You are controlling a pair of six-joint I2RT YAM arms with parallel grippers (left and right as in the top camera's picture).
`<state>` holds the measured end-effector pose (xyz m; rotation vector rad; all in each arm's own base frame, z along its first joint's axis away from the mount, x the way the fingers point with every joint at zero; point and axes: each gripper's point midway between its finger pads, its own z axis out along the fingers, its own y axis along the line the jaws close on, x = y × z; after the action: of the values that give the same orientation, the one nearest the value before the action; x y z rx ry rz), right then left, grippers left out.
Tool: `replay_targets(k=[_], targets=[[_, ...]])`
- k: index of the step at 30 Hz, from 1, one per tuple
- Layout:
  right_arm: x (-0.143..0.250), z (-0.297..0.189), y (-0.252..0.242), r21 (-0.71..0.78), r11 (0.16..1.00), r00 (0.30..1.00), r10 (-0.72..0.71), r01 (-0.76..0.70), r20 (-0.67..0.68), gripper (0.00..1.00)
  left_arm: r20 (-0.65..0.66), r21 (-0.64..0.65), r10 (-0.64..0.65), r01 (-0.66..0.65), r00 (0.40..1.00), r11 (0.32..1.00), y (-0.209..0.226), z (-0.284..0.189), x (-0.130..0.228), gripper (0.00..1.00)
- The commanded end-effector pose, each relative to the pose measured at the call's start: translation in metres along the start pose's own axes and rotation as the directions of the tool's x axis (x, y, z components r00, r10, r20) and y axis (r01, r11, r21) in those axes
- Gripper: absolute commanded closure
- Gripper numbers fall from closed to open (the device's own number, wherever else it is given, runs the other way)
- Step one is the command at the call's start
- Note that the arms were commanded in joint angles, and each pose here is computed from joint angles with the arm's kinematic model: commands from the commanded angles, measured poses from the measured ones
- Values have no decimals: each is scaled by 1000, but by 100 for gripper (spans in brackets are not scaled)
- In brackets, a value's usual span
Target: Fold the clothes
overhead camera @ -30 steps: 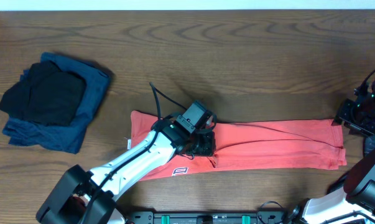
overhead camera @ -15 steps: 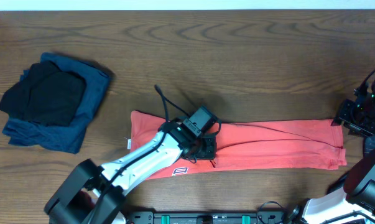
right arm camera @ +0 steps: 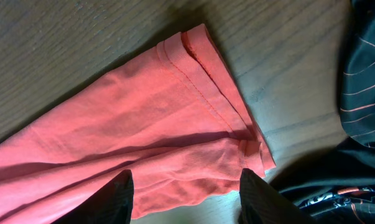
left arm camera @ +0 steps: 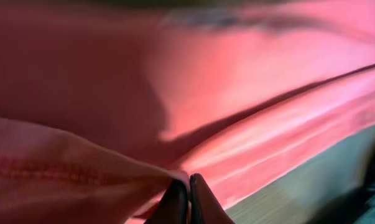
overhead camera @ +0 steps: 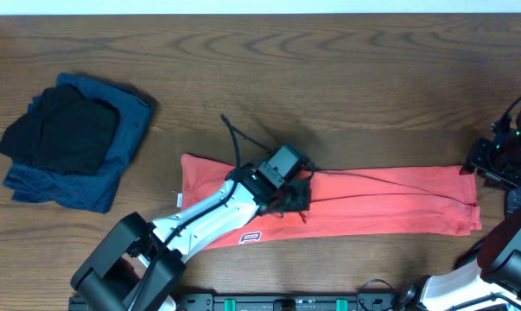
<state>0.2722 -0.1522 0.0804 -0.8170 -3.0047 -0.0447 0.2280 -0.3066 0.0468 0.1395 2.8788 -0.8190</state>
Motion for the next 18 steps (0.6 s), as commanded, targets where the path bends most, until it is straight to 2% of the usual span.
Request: replay_targets(k=[1,4,5,8,10,14,18], targets=[[-4,-6,1,-7,1000,1000,-2,2,24,46,41,63,52,-55,998,997,-22,-7,-15,94],[-4,-6,1,-7,1000,1000,-1,1,24,46,61,49,53,-56,997,997,-20,-6,-19,94],[-4,-6,1,-8,1000,1000,-1,1,24,47,70,36,52,-54,996,998,-17,-5,-21,91],[-4,-6,1,-8,1000,1000,-1,1,22,47,60,16,46,-47,997,999,-12,1,-20,66],[-4,-6,1,-8,1000,1000,-1,1,21,46,46,8,42,-42,998,999,-8,6,-17,53],[-4,-6,1,-11,1000,1000,-1,1,21,47,48,15,75,-76,996,997,-10,-2,-19,50],[-4,-6,1,-10,1000,1000,-2,2,22,46,140,-63,93,-85,986,994,4,-48,-40,52]])
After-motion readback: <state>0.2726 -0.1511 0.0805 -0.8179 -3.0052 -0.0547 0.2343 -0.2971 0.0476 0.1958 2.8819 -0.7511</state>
